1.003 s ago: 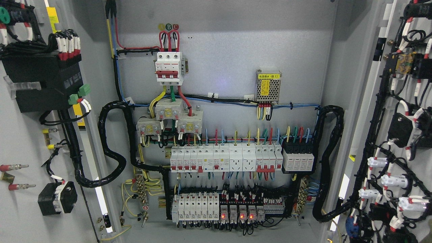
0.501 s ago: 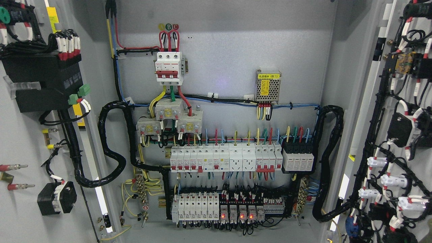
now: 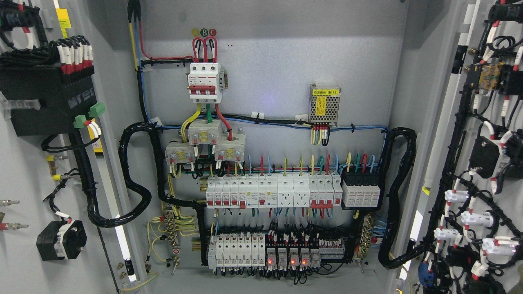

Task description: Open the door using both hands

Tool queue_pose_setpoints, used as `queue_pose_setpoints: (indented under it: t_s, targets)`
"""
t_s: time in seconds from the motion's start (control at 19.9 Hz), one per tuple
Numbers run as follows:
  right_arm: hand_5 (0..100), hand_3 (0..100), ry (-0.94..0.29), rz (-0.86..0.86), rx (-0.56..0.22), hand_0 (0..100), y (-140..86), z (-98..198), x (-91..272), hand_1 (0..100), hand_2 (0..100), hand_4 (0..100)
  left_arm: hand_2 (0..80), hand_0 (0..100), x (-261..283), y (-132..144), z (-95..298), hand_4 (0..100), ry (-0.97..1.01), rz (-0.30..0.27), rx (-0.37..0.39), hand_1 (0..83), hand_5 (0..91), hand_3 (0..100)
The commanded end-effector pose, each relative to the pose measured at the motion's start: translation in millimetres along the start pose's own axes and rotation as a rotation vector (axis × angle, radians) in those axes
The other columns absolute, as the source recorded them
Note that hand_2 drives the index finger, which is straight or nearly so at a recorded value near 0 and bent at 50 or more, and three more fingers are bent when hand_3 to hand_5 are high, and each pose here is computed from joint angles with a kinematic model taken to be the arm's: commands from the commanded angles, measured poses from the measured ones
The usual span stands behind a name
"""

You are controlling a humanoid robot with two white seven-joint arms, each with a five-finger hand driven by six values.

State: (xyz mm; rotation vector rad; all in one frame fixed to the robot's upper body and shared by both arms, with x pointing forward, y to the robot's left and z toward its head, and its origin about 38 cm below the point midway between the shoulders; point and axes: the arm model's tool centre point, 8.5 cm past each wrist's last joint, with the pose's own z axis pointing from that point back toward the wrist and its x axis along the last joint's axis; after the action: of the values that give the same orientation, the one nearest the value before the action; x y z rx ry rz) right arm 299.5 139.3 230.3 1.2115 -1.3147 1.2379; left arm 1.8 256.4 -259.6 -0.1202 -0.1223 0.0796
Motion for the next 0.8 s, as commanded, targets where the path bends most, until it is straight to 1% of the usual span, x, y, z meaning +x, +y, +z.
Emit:
queue_pose_setpoints:
  t_s: [0.0, 0.55, 0.65, 0.75]
  targets:
    - [0, 0, 0.028, 0.013, 0.017, 0, 3, -7, -3, 50, 4, 0, 0.0, 12, 18, -12, -4, 0, -0.025, -0.004, -0.019, 55.6, 0.0, 0]
    - [0, 0, 0.035, 0.018, 0.006, 0, -3, -6, -3, 50, 4, 0, 0.0, 12, 18, -13, -4, 0, -0.027, -0.001, -0.021, 55.6, 0.0, 0]
    - [0, 0, 0.017, 0.008, -0.01, 0, -7, -3, 0, 50, 4, 0, 0.0, 12, 18, -13, -4, 0, -0.027, -0.001, -0.021, 55.6, 0.0, 0]
    - [0, 0, -0.008, -0.025, -0.055, 0, -15, 6, -1, 50, 4, 0, 0.0, 12, 18, -13, -4, 0, -0.027, -0.003, -0.021, 55.6, 0.0, 0]
